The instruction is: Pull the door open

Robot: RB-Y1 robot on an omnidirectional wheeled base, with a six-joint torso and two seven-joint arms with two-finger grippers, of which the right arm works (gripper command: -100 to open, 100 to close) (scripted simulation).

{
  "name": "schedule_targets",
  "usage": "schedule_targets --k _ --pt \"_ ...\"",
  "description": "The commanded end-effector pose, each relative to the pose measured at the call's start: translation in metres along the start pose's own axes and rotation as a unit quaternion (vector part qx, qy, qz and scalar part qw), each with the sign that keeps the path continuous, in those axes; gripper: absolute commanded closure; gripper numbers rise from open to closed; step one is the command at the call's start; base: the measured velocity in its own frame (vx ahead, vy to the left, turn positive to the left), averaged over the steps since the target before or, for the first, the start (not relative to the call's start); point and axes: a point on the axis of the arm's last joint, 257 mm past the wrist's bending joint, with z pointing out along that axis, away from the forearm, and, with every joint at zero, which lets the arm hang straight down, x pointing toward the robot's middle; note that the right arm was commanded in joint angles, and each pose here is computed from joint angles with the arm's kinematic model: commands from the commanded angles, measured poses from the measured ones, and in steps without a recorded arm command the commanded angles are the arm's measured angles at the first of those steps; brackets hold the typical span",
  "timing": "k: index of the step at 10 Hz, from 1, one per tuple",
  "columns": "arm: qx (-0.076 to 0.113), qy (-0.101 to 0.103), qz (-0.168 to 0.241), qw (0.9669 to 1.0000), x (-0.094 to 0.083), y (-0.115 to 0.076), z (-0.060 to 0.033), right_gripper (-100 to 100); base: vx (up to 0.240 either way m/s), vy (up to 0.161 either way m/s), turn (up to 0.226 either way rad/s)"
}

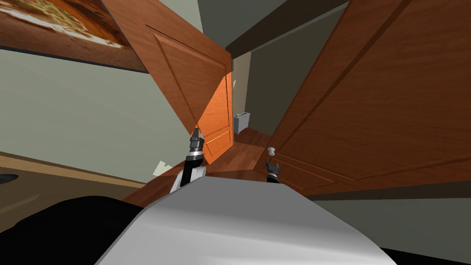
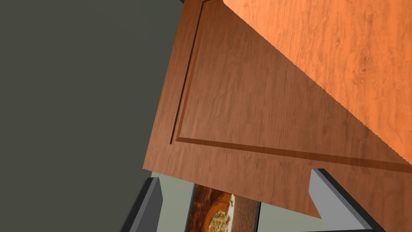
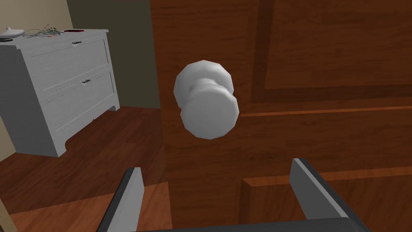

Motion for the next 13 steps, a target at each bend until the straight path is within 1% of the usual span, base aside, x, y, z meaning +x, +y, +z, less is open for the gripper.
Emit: schedule_targets --k 1,2,3,4,6,7,8,9,13 --pt "-0.007 0.0 0.0 1.0 -0.001 0.017 0.0029 -100 0.084 -0.009 0.118" --pt "-0.009 0.0 0.0 1.0 -0.002 0.024 0.0039 -100 0.153 -0.006 0.079" --pt "-0.014 0.0 0.0 0.9999 -0.002 0.037 0.0059 -100 0.194 -0.012 0.064" --pt "-0.017 0.0 0.0 0.9999 -0.003 0.044 0.0069 -100 0.164 -0.019 0.071" --pt "-0.027 0.001 0.001 0.9996 -0.003 0.069 0.0103 -100 0.184 -0.005 0.108" --pt "-0.03 0.001 0.001 0.9995 -0.003 0.077 0.0113 -100 0.162 -0.009 0.055" --pt "-0.028 0.001 0.0 0.9996 -0.004 0.07 0.0115 -100 0.068 -0.008 0.008" --pt "-0.028 0.001 0.0 0.9996 -0.004 0.07 0.0115 100 -0.007 -0.008 -0.038" --pt "-0.028 0.001 0.0 0.9996 -0.004 0.07 0.0115 100 -0.018 -0.002 0.004"
